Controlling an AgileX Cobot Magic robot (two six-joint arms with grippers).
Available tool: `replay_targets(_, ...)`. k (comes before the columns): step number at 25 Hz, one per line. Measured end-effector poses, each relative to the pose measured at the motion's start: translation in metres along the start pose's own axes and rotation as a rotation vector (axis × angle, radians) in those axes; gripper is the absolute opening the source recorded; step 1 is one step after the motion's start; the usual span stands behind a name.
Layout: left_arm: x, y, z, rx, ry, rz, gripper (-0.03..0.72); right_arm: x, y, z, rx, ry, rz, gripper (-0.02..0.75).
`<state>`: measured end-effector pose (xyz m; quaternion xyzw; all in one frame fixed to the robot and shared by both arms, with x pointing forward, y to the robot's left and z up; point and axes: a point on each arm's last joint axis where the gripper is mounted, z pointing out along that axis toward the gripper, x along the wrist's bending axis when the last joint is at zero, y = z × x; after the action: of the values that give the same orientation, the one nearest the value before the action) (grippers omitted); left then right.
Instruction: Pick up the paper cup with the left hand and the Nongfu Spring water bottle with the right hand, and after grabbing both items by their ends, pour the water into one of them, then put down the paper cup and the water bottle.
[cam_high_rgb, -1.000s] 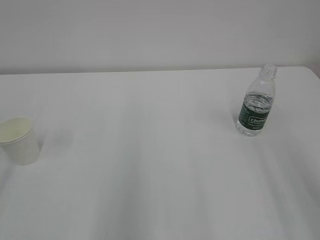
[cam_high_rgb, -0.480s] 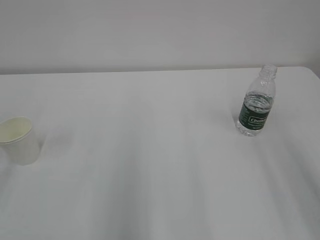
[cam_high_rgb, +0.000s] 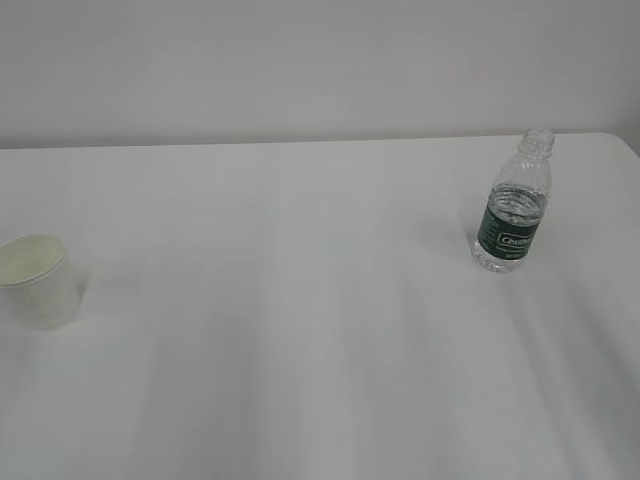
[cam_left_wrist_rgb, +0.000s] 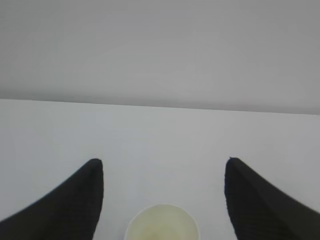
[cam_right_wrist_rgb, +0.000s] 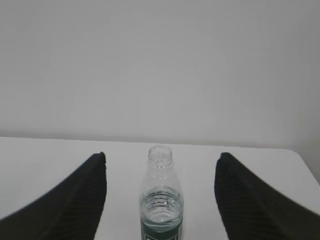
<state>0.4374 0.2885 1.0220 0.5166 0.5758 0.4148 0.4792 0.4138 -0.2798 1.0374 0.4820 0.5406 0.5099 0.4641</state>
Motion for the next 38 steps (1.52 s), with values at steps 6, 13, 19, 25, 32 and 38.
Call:
replay_targets(6,-0.008,-0.03,-0.001,-0.055,-0.044,0.036,0.536,0.005,-0.008,0.016,-0.025,0.05,-0.009,0.518)
replay_targets(13,-0.006,-0.051,0.003,-0.024,-0.031,0.058,0.534,0.01,-0.033,0.03,0.049,0.111,-0.042,0.518)
replay_targets(19,-0.006,-0.069,0.012,0.007,-0.043,0.106,0.534,0.014,-0.066,0.029,0.045,0.141,0.012,0.518)
replay_targets(25,-0.001,-0.098,0.009,0.016,-0.041,0.092,0.534,0.015,-0.09,0.024,0.052,0.156,0.045,0.518)
replay_targets(32,-0.001,-0.134,0.015,0.203,-0.075,0.133,0.533,0.016,-0.117,0.03,0.184,0.155,0.059,0.518)
replay_targets(38,0.001,-0.148,0.016,0.273,-0.076,0.145,0.531,0.012,-0.133,0.038,0.26,0.11,0.079,0.532)
